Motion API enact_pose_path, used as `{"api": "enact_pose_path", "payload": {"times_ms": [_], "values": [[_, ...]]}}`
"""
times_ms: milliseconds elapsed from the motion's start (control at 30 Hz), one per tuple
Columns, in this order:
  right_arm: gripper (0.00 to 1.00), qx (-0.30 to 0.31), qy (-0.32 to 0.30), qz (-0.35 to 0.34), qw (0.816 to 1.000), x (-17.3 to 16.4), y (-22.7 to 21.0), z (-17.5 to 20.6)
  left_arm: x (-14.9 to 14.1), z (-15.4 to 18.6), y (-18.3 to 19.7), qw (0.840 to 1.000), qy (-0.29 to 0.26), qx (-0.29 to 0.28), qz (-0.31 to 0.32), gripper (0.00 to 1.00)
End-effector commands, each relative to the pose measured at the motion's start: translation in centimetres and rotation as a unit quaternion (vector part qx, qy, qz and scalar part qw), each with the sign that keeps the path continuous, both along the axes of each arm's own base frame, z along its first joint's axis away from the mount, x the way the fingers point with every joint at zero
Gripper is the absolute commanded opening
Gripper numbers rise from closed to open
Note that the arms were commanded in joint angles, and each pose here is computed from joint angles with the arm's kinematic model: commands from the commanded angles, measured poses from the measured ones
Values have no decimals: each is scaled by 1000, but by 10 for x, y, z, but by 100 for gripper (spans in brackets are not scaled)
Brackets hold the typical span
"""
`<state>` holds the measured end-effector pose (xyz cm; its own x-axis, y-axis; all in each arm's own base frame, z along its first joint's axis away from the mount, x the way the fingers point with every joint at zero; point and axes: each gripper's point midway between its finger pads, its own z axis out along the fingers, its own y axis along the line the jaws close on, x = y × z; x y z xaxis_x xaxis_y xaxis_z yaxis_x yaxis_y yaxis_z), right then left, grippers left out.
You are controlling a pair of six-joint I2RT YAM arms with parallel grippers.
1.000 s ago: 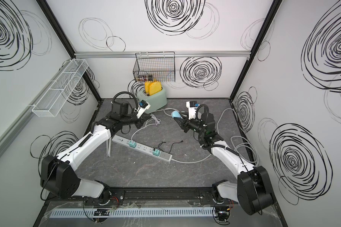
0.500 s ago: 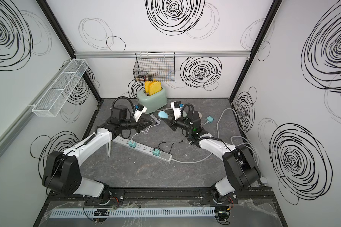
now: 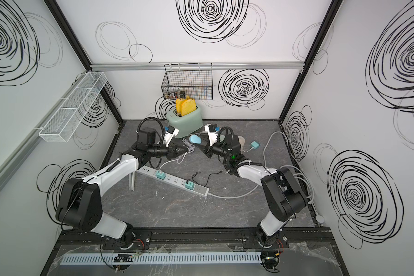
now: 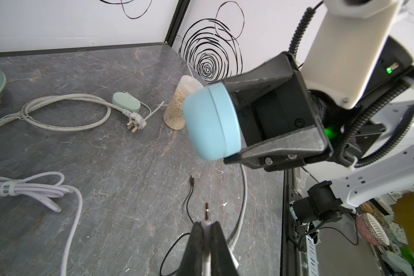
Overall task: Charge the bluetooth headset
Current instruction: Insert the charging cable into the bluetooth headset.
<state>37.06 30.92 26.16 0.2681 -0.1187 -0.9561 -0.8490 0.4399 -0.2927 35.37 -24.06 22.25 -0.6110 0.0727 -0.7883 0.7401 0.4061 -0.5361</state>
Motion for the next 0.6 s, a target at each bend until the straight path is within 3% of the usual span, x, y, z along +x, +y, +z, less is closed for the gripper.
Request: {"api": "enact_pose_path", "payload": {"times_ms": [0,567], "values": [[21,22,-47,20,998,-5,4,21,-6,10,-6,999,-5,-33,-22,0],[21,44,-60,43,996,-21,9,14,-10,15,-11,997,3,-60,-40,0]]}}
